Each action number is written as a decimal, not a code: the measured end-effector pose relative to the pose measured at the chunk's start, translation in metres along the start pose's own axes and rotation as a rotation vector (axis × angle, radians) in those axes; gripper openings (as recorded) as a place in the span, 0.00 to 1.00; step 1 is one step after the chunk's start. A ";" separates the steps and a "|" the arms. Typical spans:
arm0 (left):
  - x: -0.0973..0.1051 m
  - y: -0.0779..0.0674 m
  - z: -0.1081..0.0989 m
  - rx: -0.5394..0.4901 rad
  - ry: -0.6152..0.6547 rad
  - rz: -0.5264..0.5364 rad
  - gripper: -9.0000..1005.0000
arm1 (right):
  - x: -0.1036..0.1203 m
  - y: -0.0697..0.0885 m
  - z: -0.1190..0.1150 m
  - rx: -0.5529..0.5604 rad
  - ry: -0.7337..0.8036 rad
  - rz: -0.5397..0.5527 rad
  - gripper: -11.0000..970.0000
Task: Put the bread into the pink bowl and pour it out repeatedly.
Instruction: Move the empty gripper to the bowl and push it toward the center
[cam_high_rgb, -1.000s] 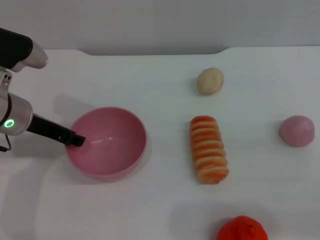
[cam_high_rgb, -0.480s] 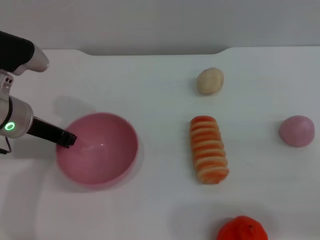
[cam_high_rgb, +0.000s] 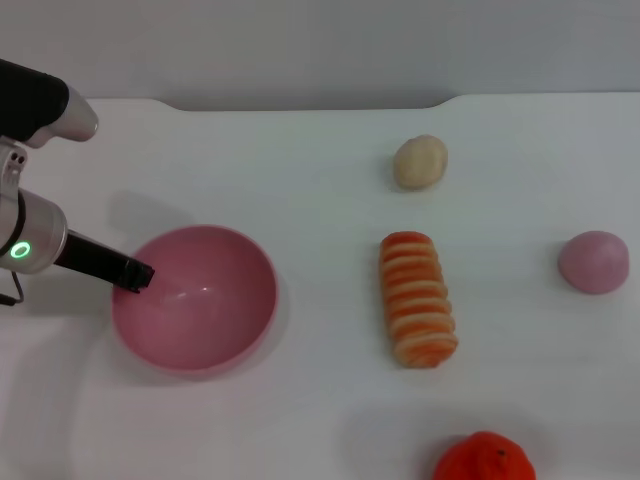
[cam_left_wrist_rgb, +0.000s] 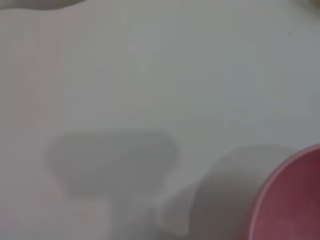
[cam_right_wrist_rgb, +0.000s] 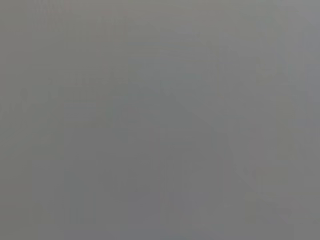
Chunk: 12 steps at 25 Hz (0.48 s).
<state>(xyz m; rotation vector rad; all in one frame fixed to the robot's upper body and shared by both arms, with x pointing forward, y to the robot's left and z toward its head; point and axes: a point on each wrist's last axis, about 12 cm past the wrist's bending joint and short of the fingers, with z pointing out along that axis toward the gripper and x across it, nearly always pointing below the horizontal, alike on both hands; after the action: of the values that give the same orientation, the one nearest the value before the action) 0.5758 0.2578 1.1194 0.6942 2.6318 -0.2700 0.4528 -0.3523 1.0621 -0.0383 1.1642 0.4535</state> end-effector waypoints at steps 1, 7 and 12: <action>-0.001 0.000 -0.001 -0.002 -0.005 0.002 0.06 | 0.000 0.000 0.000 0.000 0.000 0.002 0.49; -0.016 -0.003 -0.006 -0.004 -0.047 0.024 0.06 | 0.003 0.002 0.003 -0.002 0.003 0.008 0.49; -0.037 -0.011 -0.017 0.008 -0.063 0.077 0.05 | 0.009 0.003 0.011 -0.020 0.044 0.017 0.49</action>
<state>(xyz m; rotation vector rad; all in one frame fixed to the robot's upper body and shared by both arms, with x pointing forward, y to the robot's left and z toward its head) 0.5938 0.2369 1.1516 0.7753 2.5389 -0.2751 0.4640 -0.3435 1.0589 -0.0560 1.2040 0.4812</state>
